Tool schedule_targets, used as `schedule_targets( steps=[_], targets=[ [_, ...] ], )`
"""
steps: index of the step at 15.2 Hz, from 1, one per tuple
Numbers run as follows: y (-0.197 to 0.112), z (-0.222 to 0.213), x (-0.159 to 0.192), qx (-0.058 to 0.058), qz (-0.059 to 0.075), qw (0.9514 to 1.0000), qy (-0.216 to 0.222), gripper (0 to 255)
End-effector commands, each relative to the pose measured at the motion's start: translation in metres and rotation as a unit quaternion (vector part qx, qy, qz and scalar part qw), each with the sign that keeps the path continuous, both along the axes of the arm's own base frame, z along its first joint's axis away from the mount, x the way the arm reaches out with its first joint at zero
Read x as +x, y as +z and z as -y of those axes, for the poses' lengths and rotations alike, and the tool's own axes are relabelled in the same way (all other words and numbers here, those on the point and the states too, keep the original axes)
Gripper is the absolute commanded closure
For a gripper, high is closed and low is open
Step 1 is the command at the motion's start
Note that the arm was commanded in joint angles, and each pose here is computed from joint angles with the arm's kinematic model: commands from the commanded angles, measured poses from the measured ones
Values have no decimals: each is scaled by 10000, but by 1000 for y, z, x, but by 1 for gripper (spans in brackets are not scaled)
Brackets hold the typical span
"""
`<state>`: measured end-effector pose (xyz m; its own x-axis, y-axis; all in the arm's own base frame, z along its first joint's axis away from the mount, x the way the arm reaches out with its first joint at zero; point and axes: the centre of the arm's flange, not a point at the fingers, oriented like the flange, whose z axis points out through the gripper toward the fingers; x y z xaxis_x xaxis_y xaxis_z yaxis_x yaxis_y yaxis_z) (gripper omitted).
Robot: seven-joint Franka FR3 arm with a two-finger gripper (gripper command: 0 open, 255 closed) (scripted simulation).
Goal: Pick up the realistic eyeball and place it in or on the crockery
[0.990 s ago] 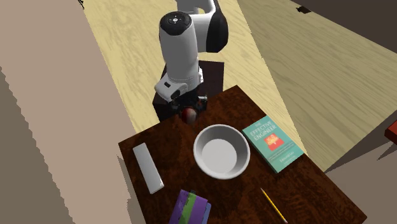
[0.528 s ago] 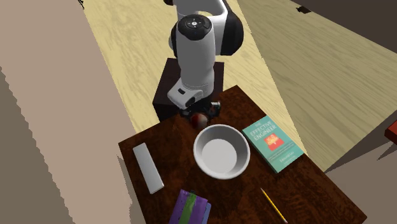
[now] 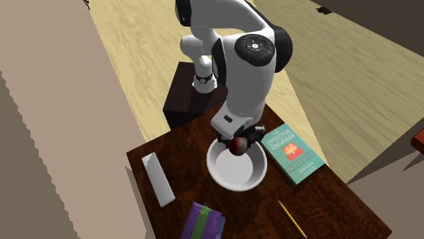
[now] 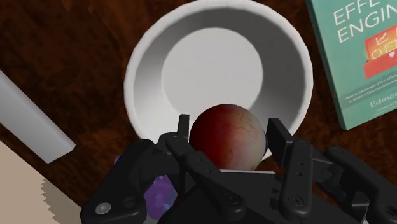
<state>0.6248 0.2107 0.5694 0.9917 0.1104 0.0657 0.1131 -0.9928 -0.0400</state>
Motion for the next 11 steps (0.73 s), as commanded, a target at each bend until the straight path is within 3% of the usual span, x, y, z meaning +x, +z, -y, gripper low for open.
schedule_targets(
  steps=[1,11],
  targets=[
    [-8,-6,4,1,3,10000,-8,255],
    [-61,-6,4,1,3,10000,-8,255]
  ],
)
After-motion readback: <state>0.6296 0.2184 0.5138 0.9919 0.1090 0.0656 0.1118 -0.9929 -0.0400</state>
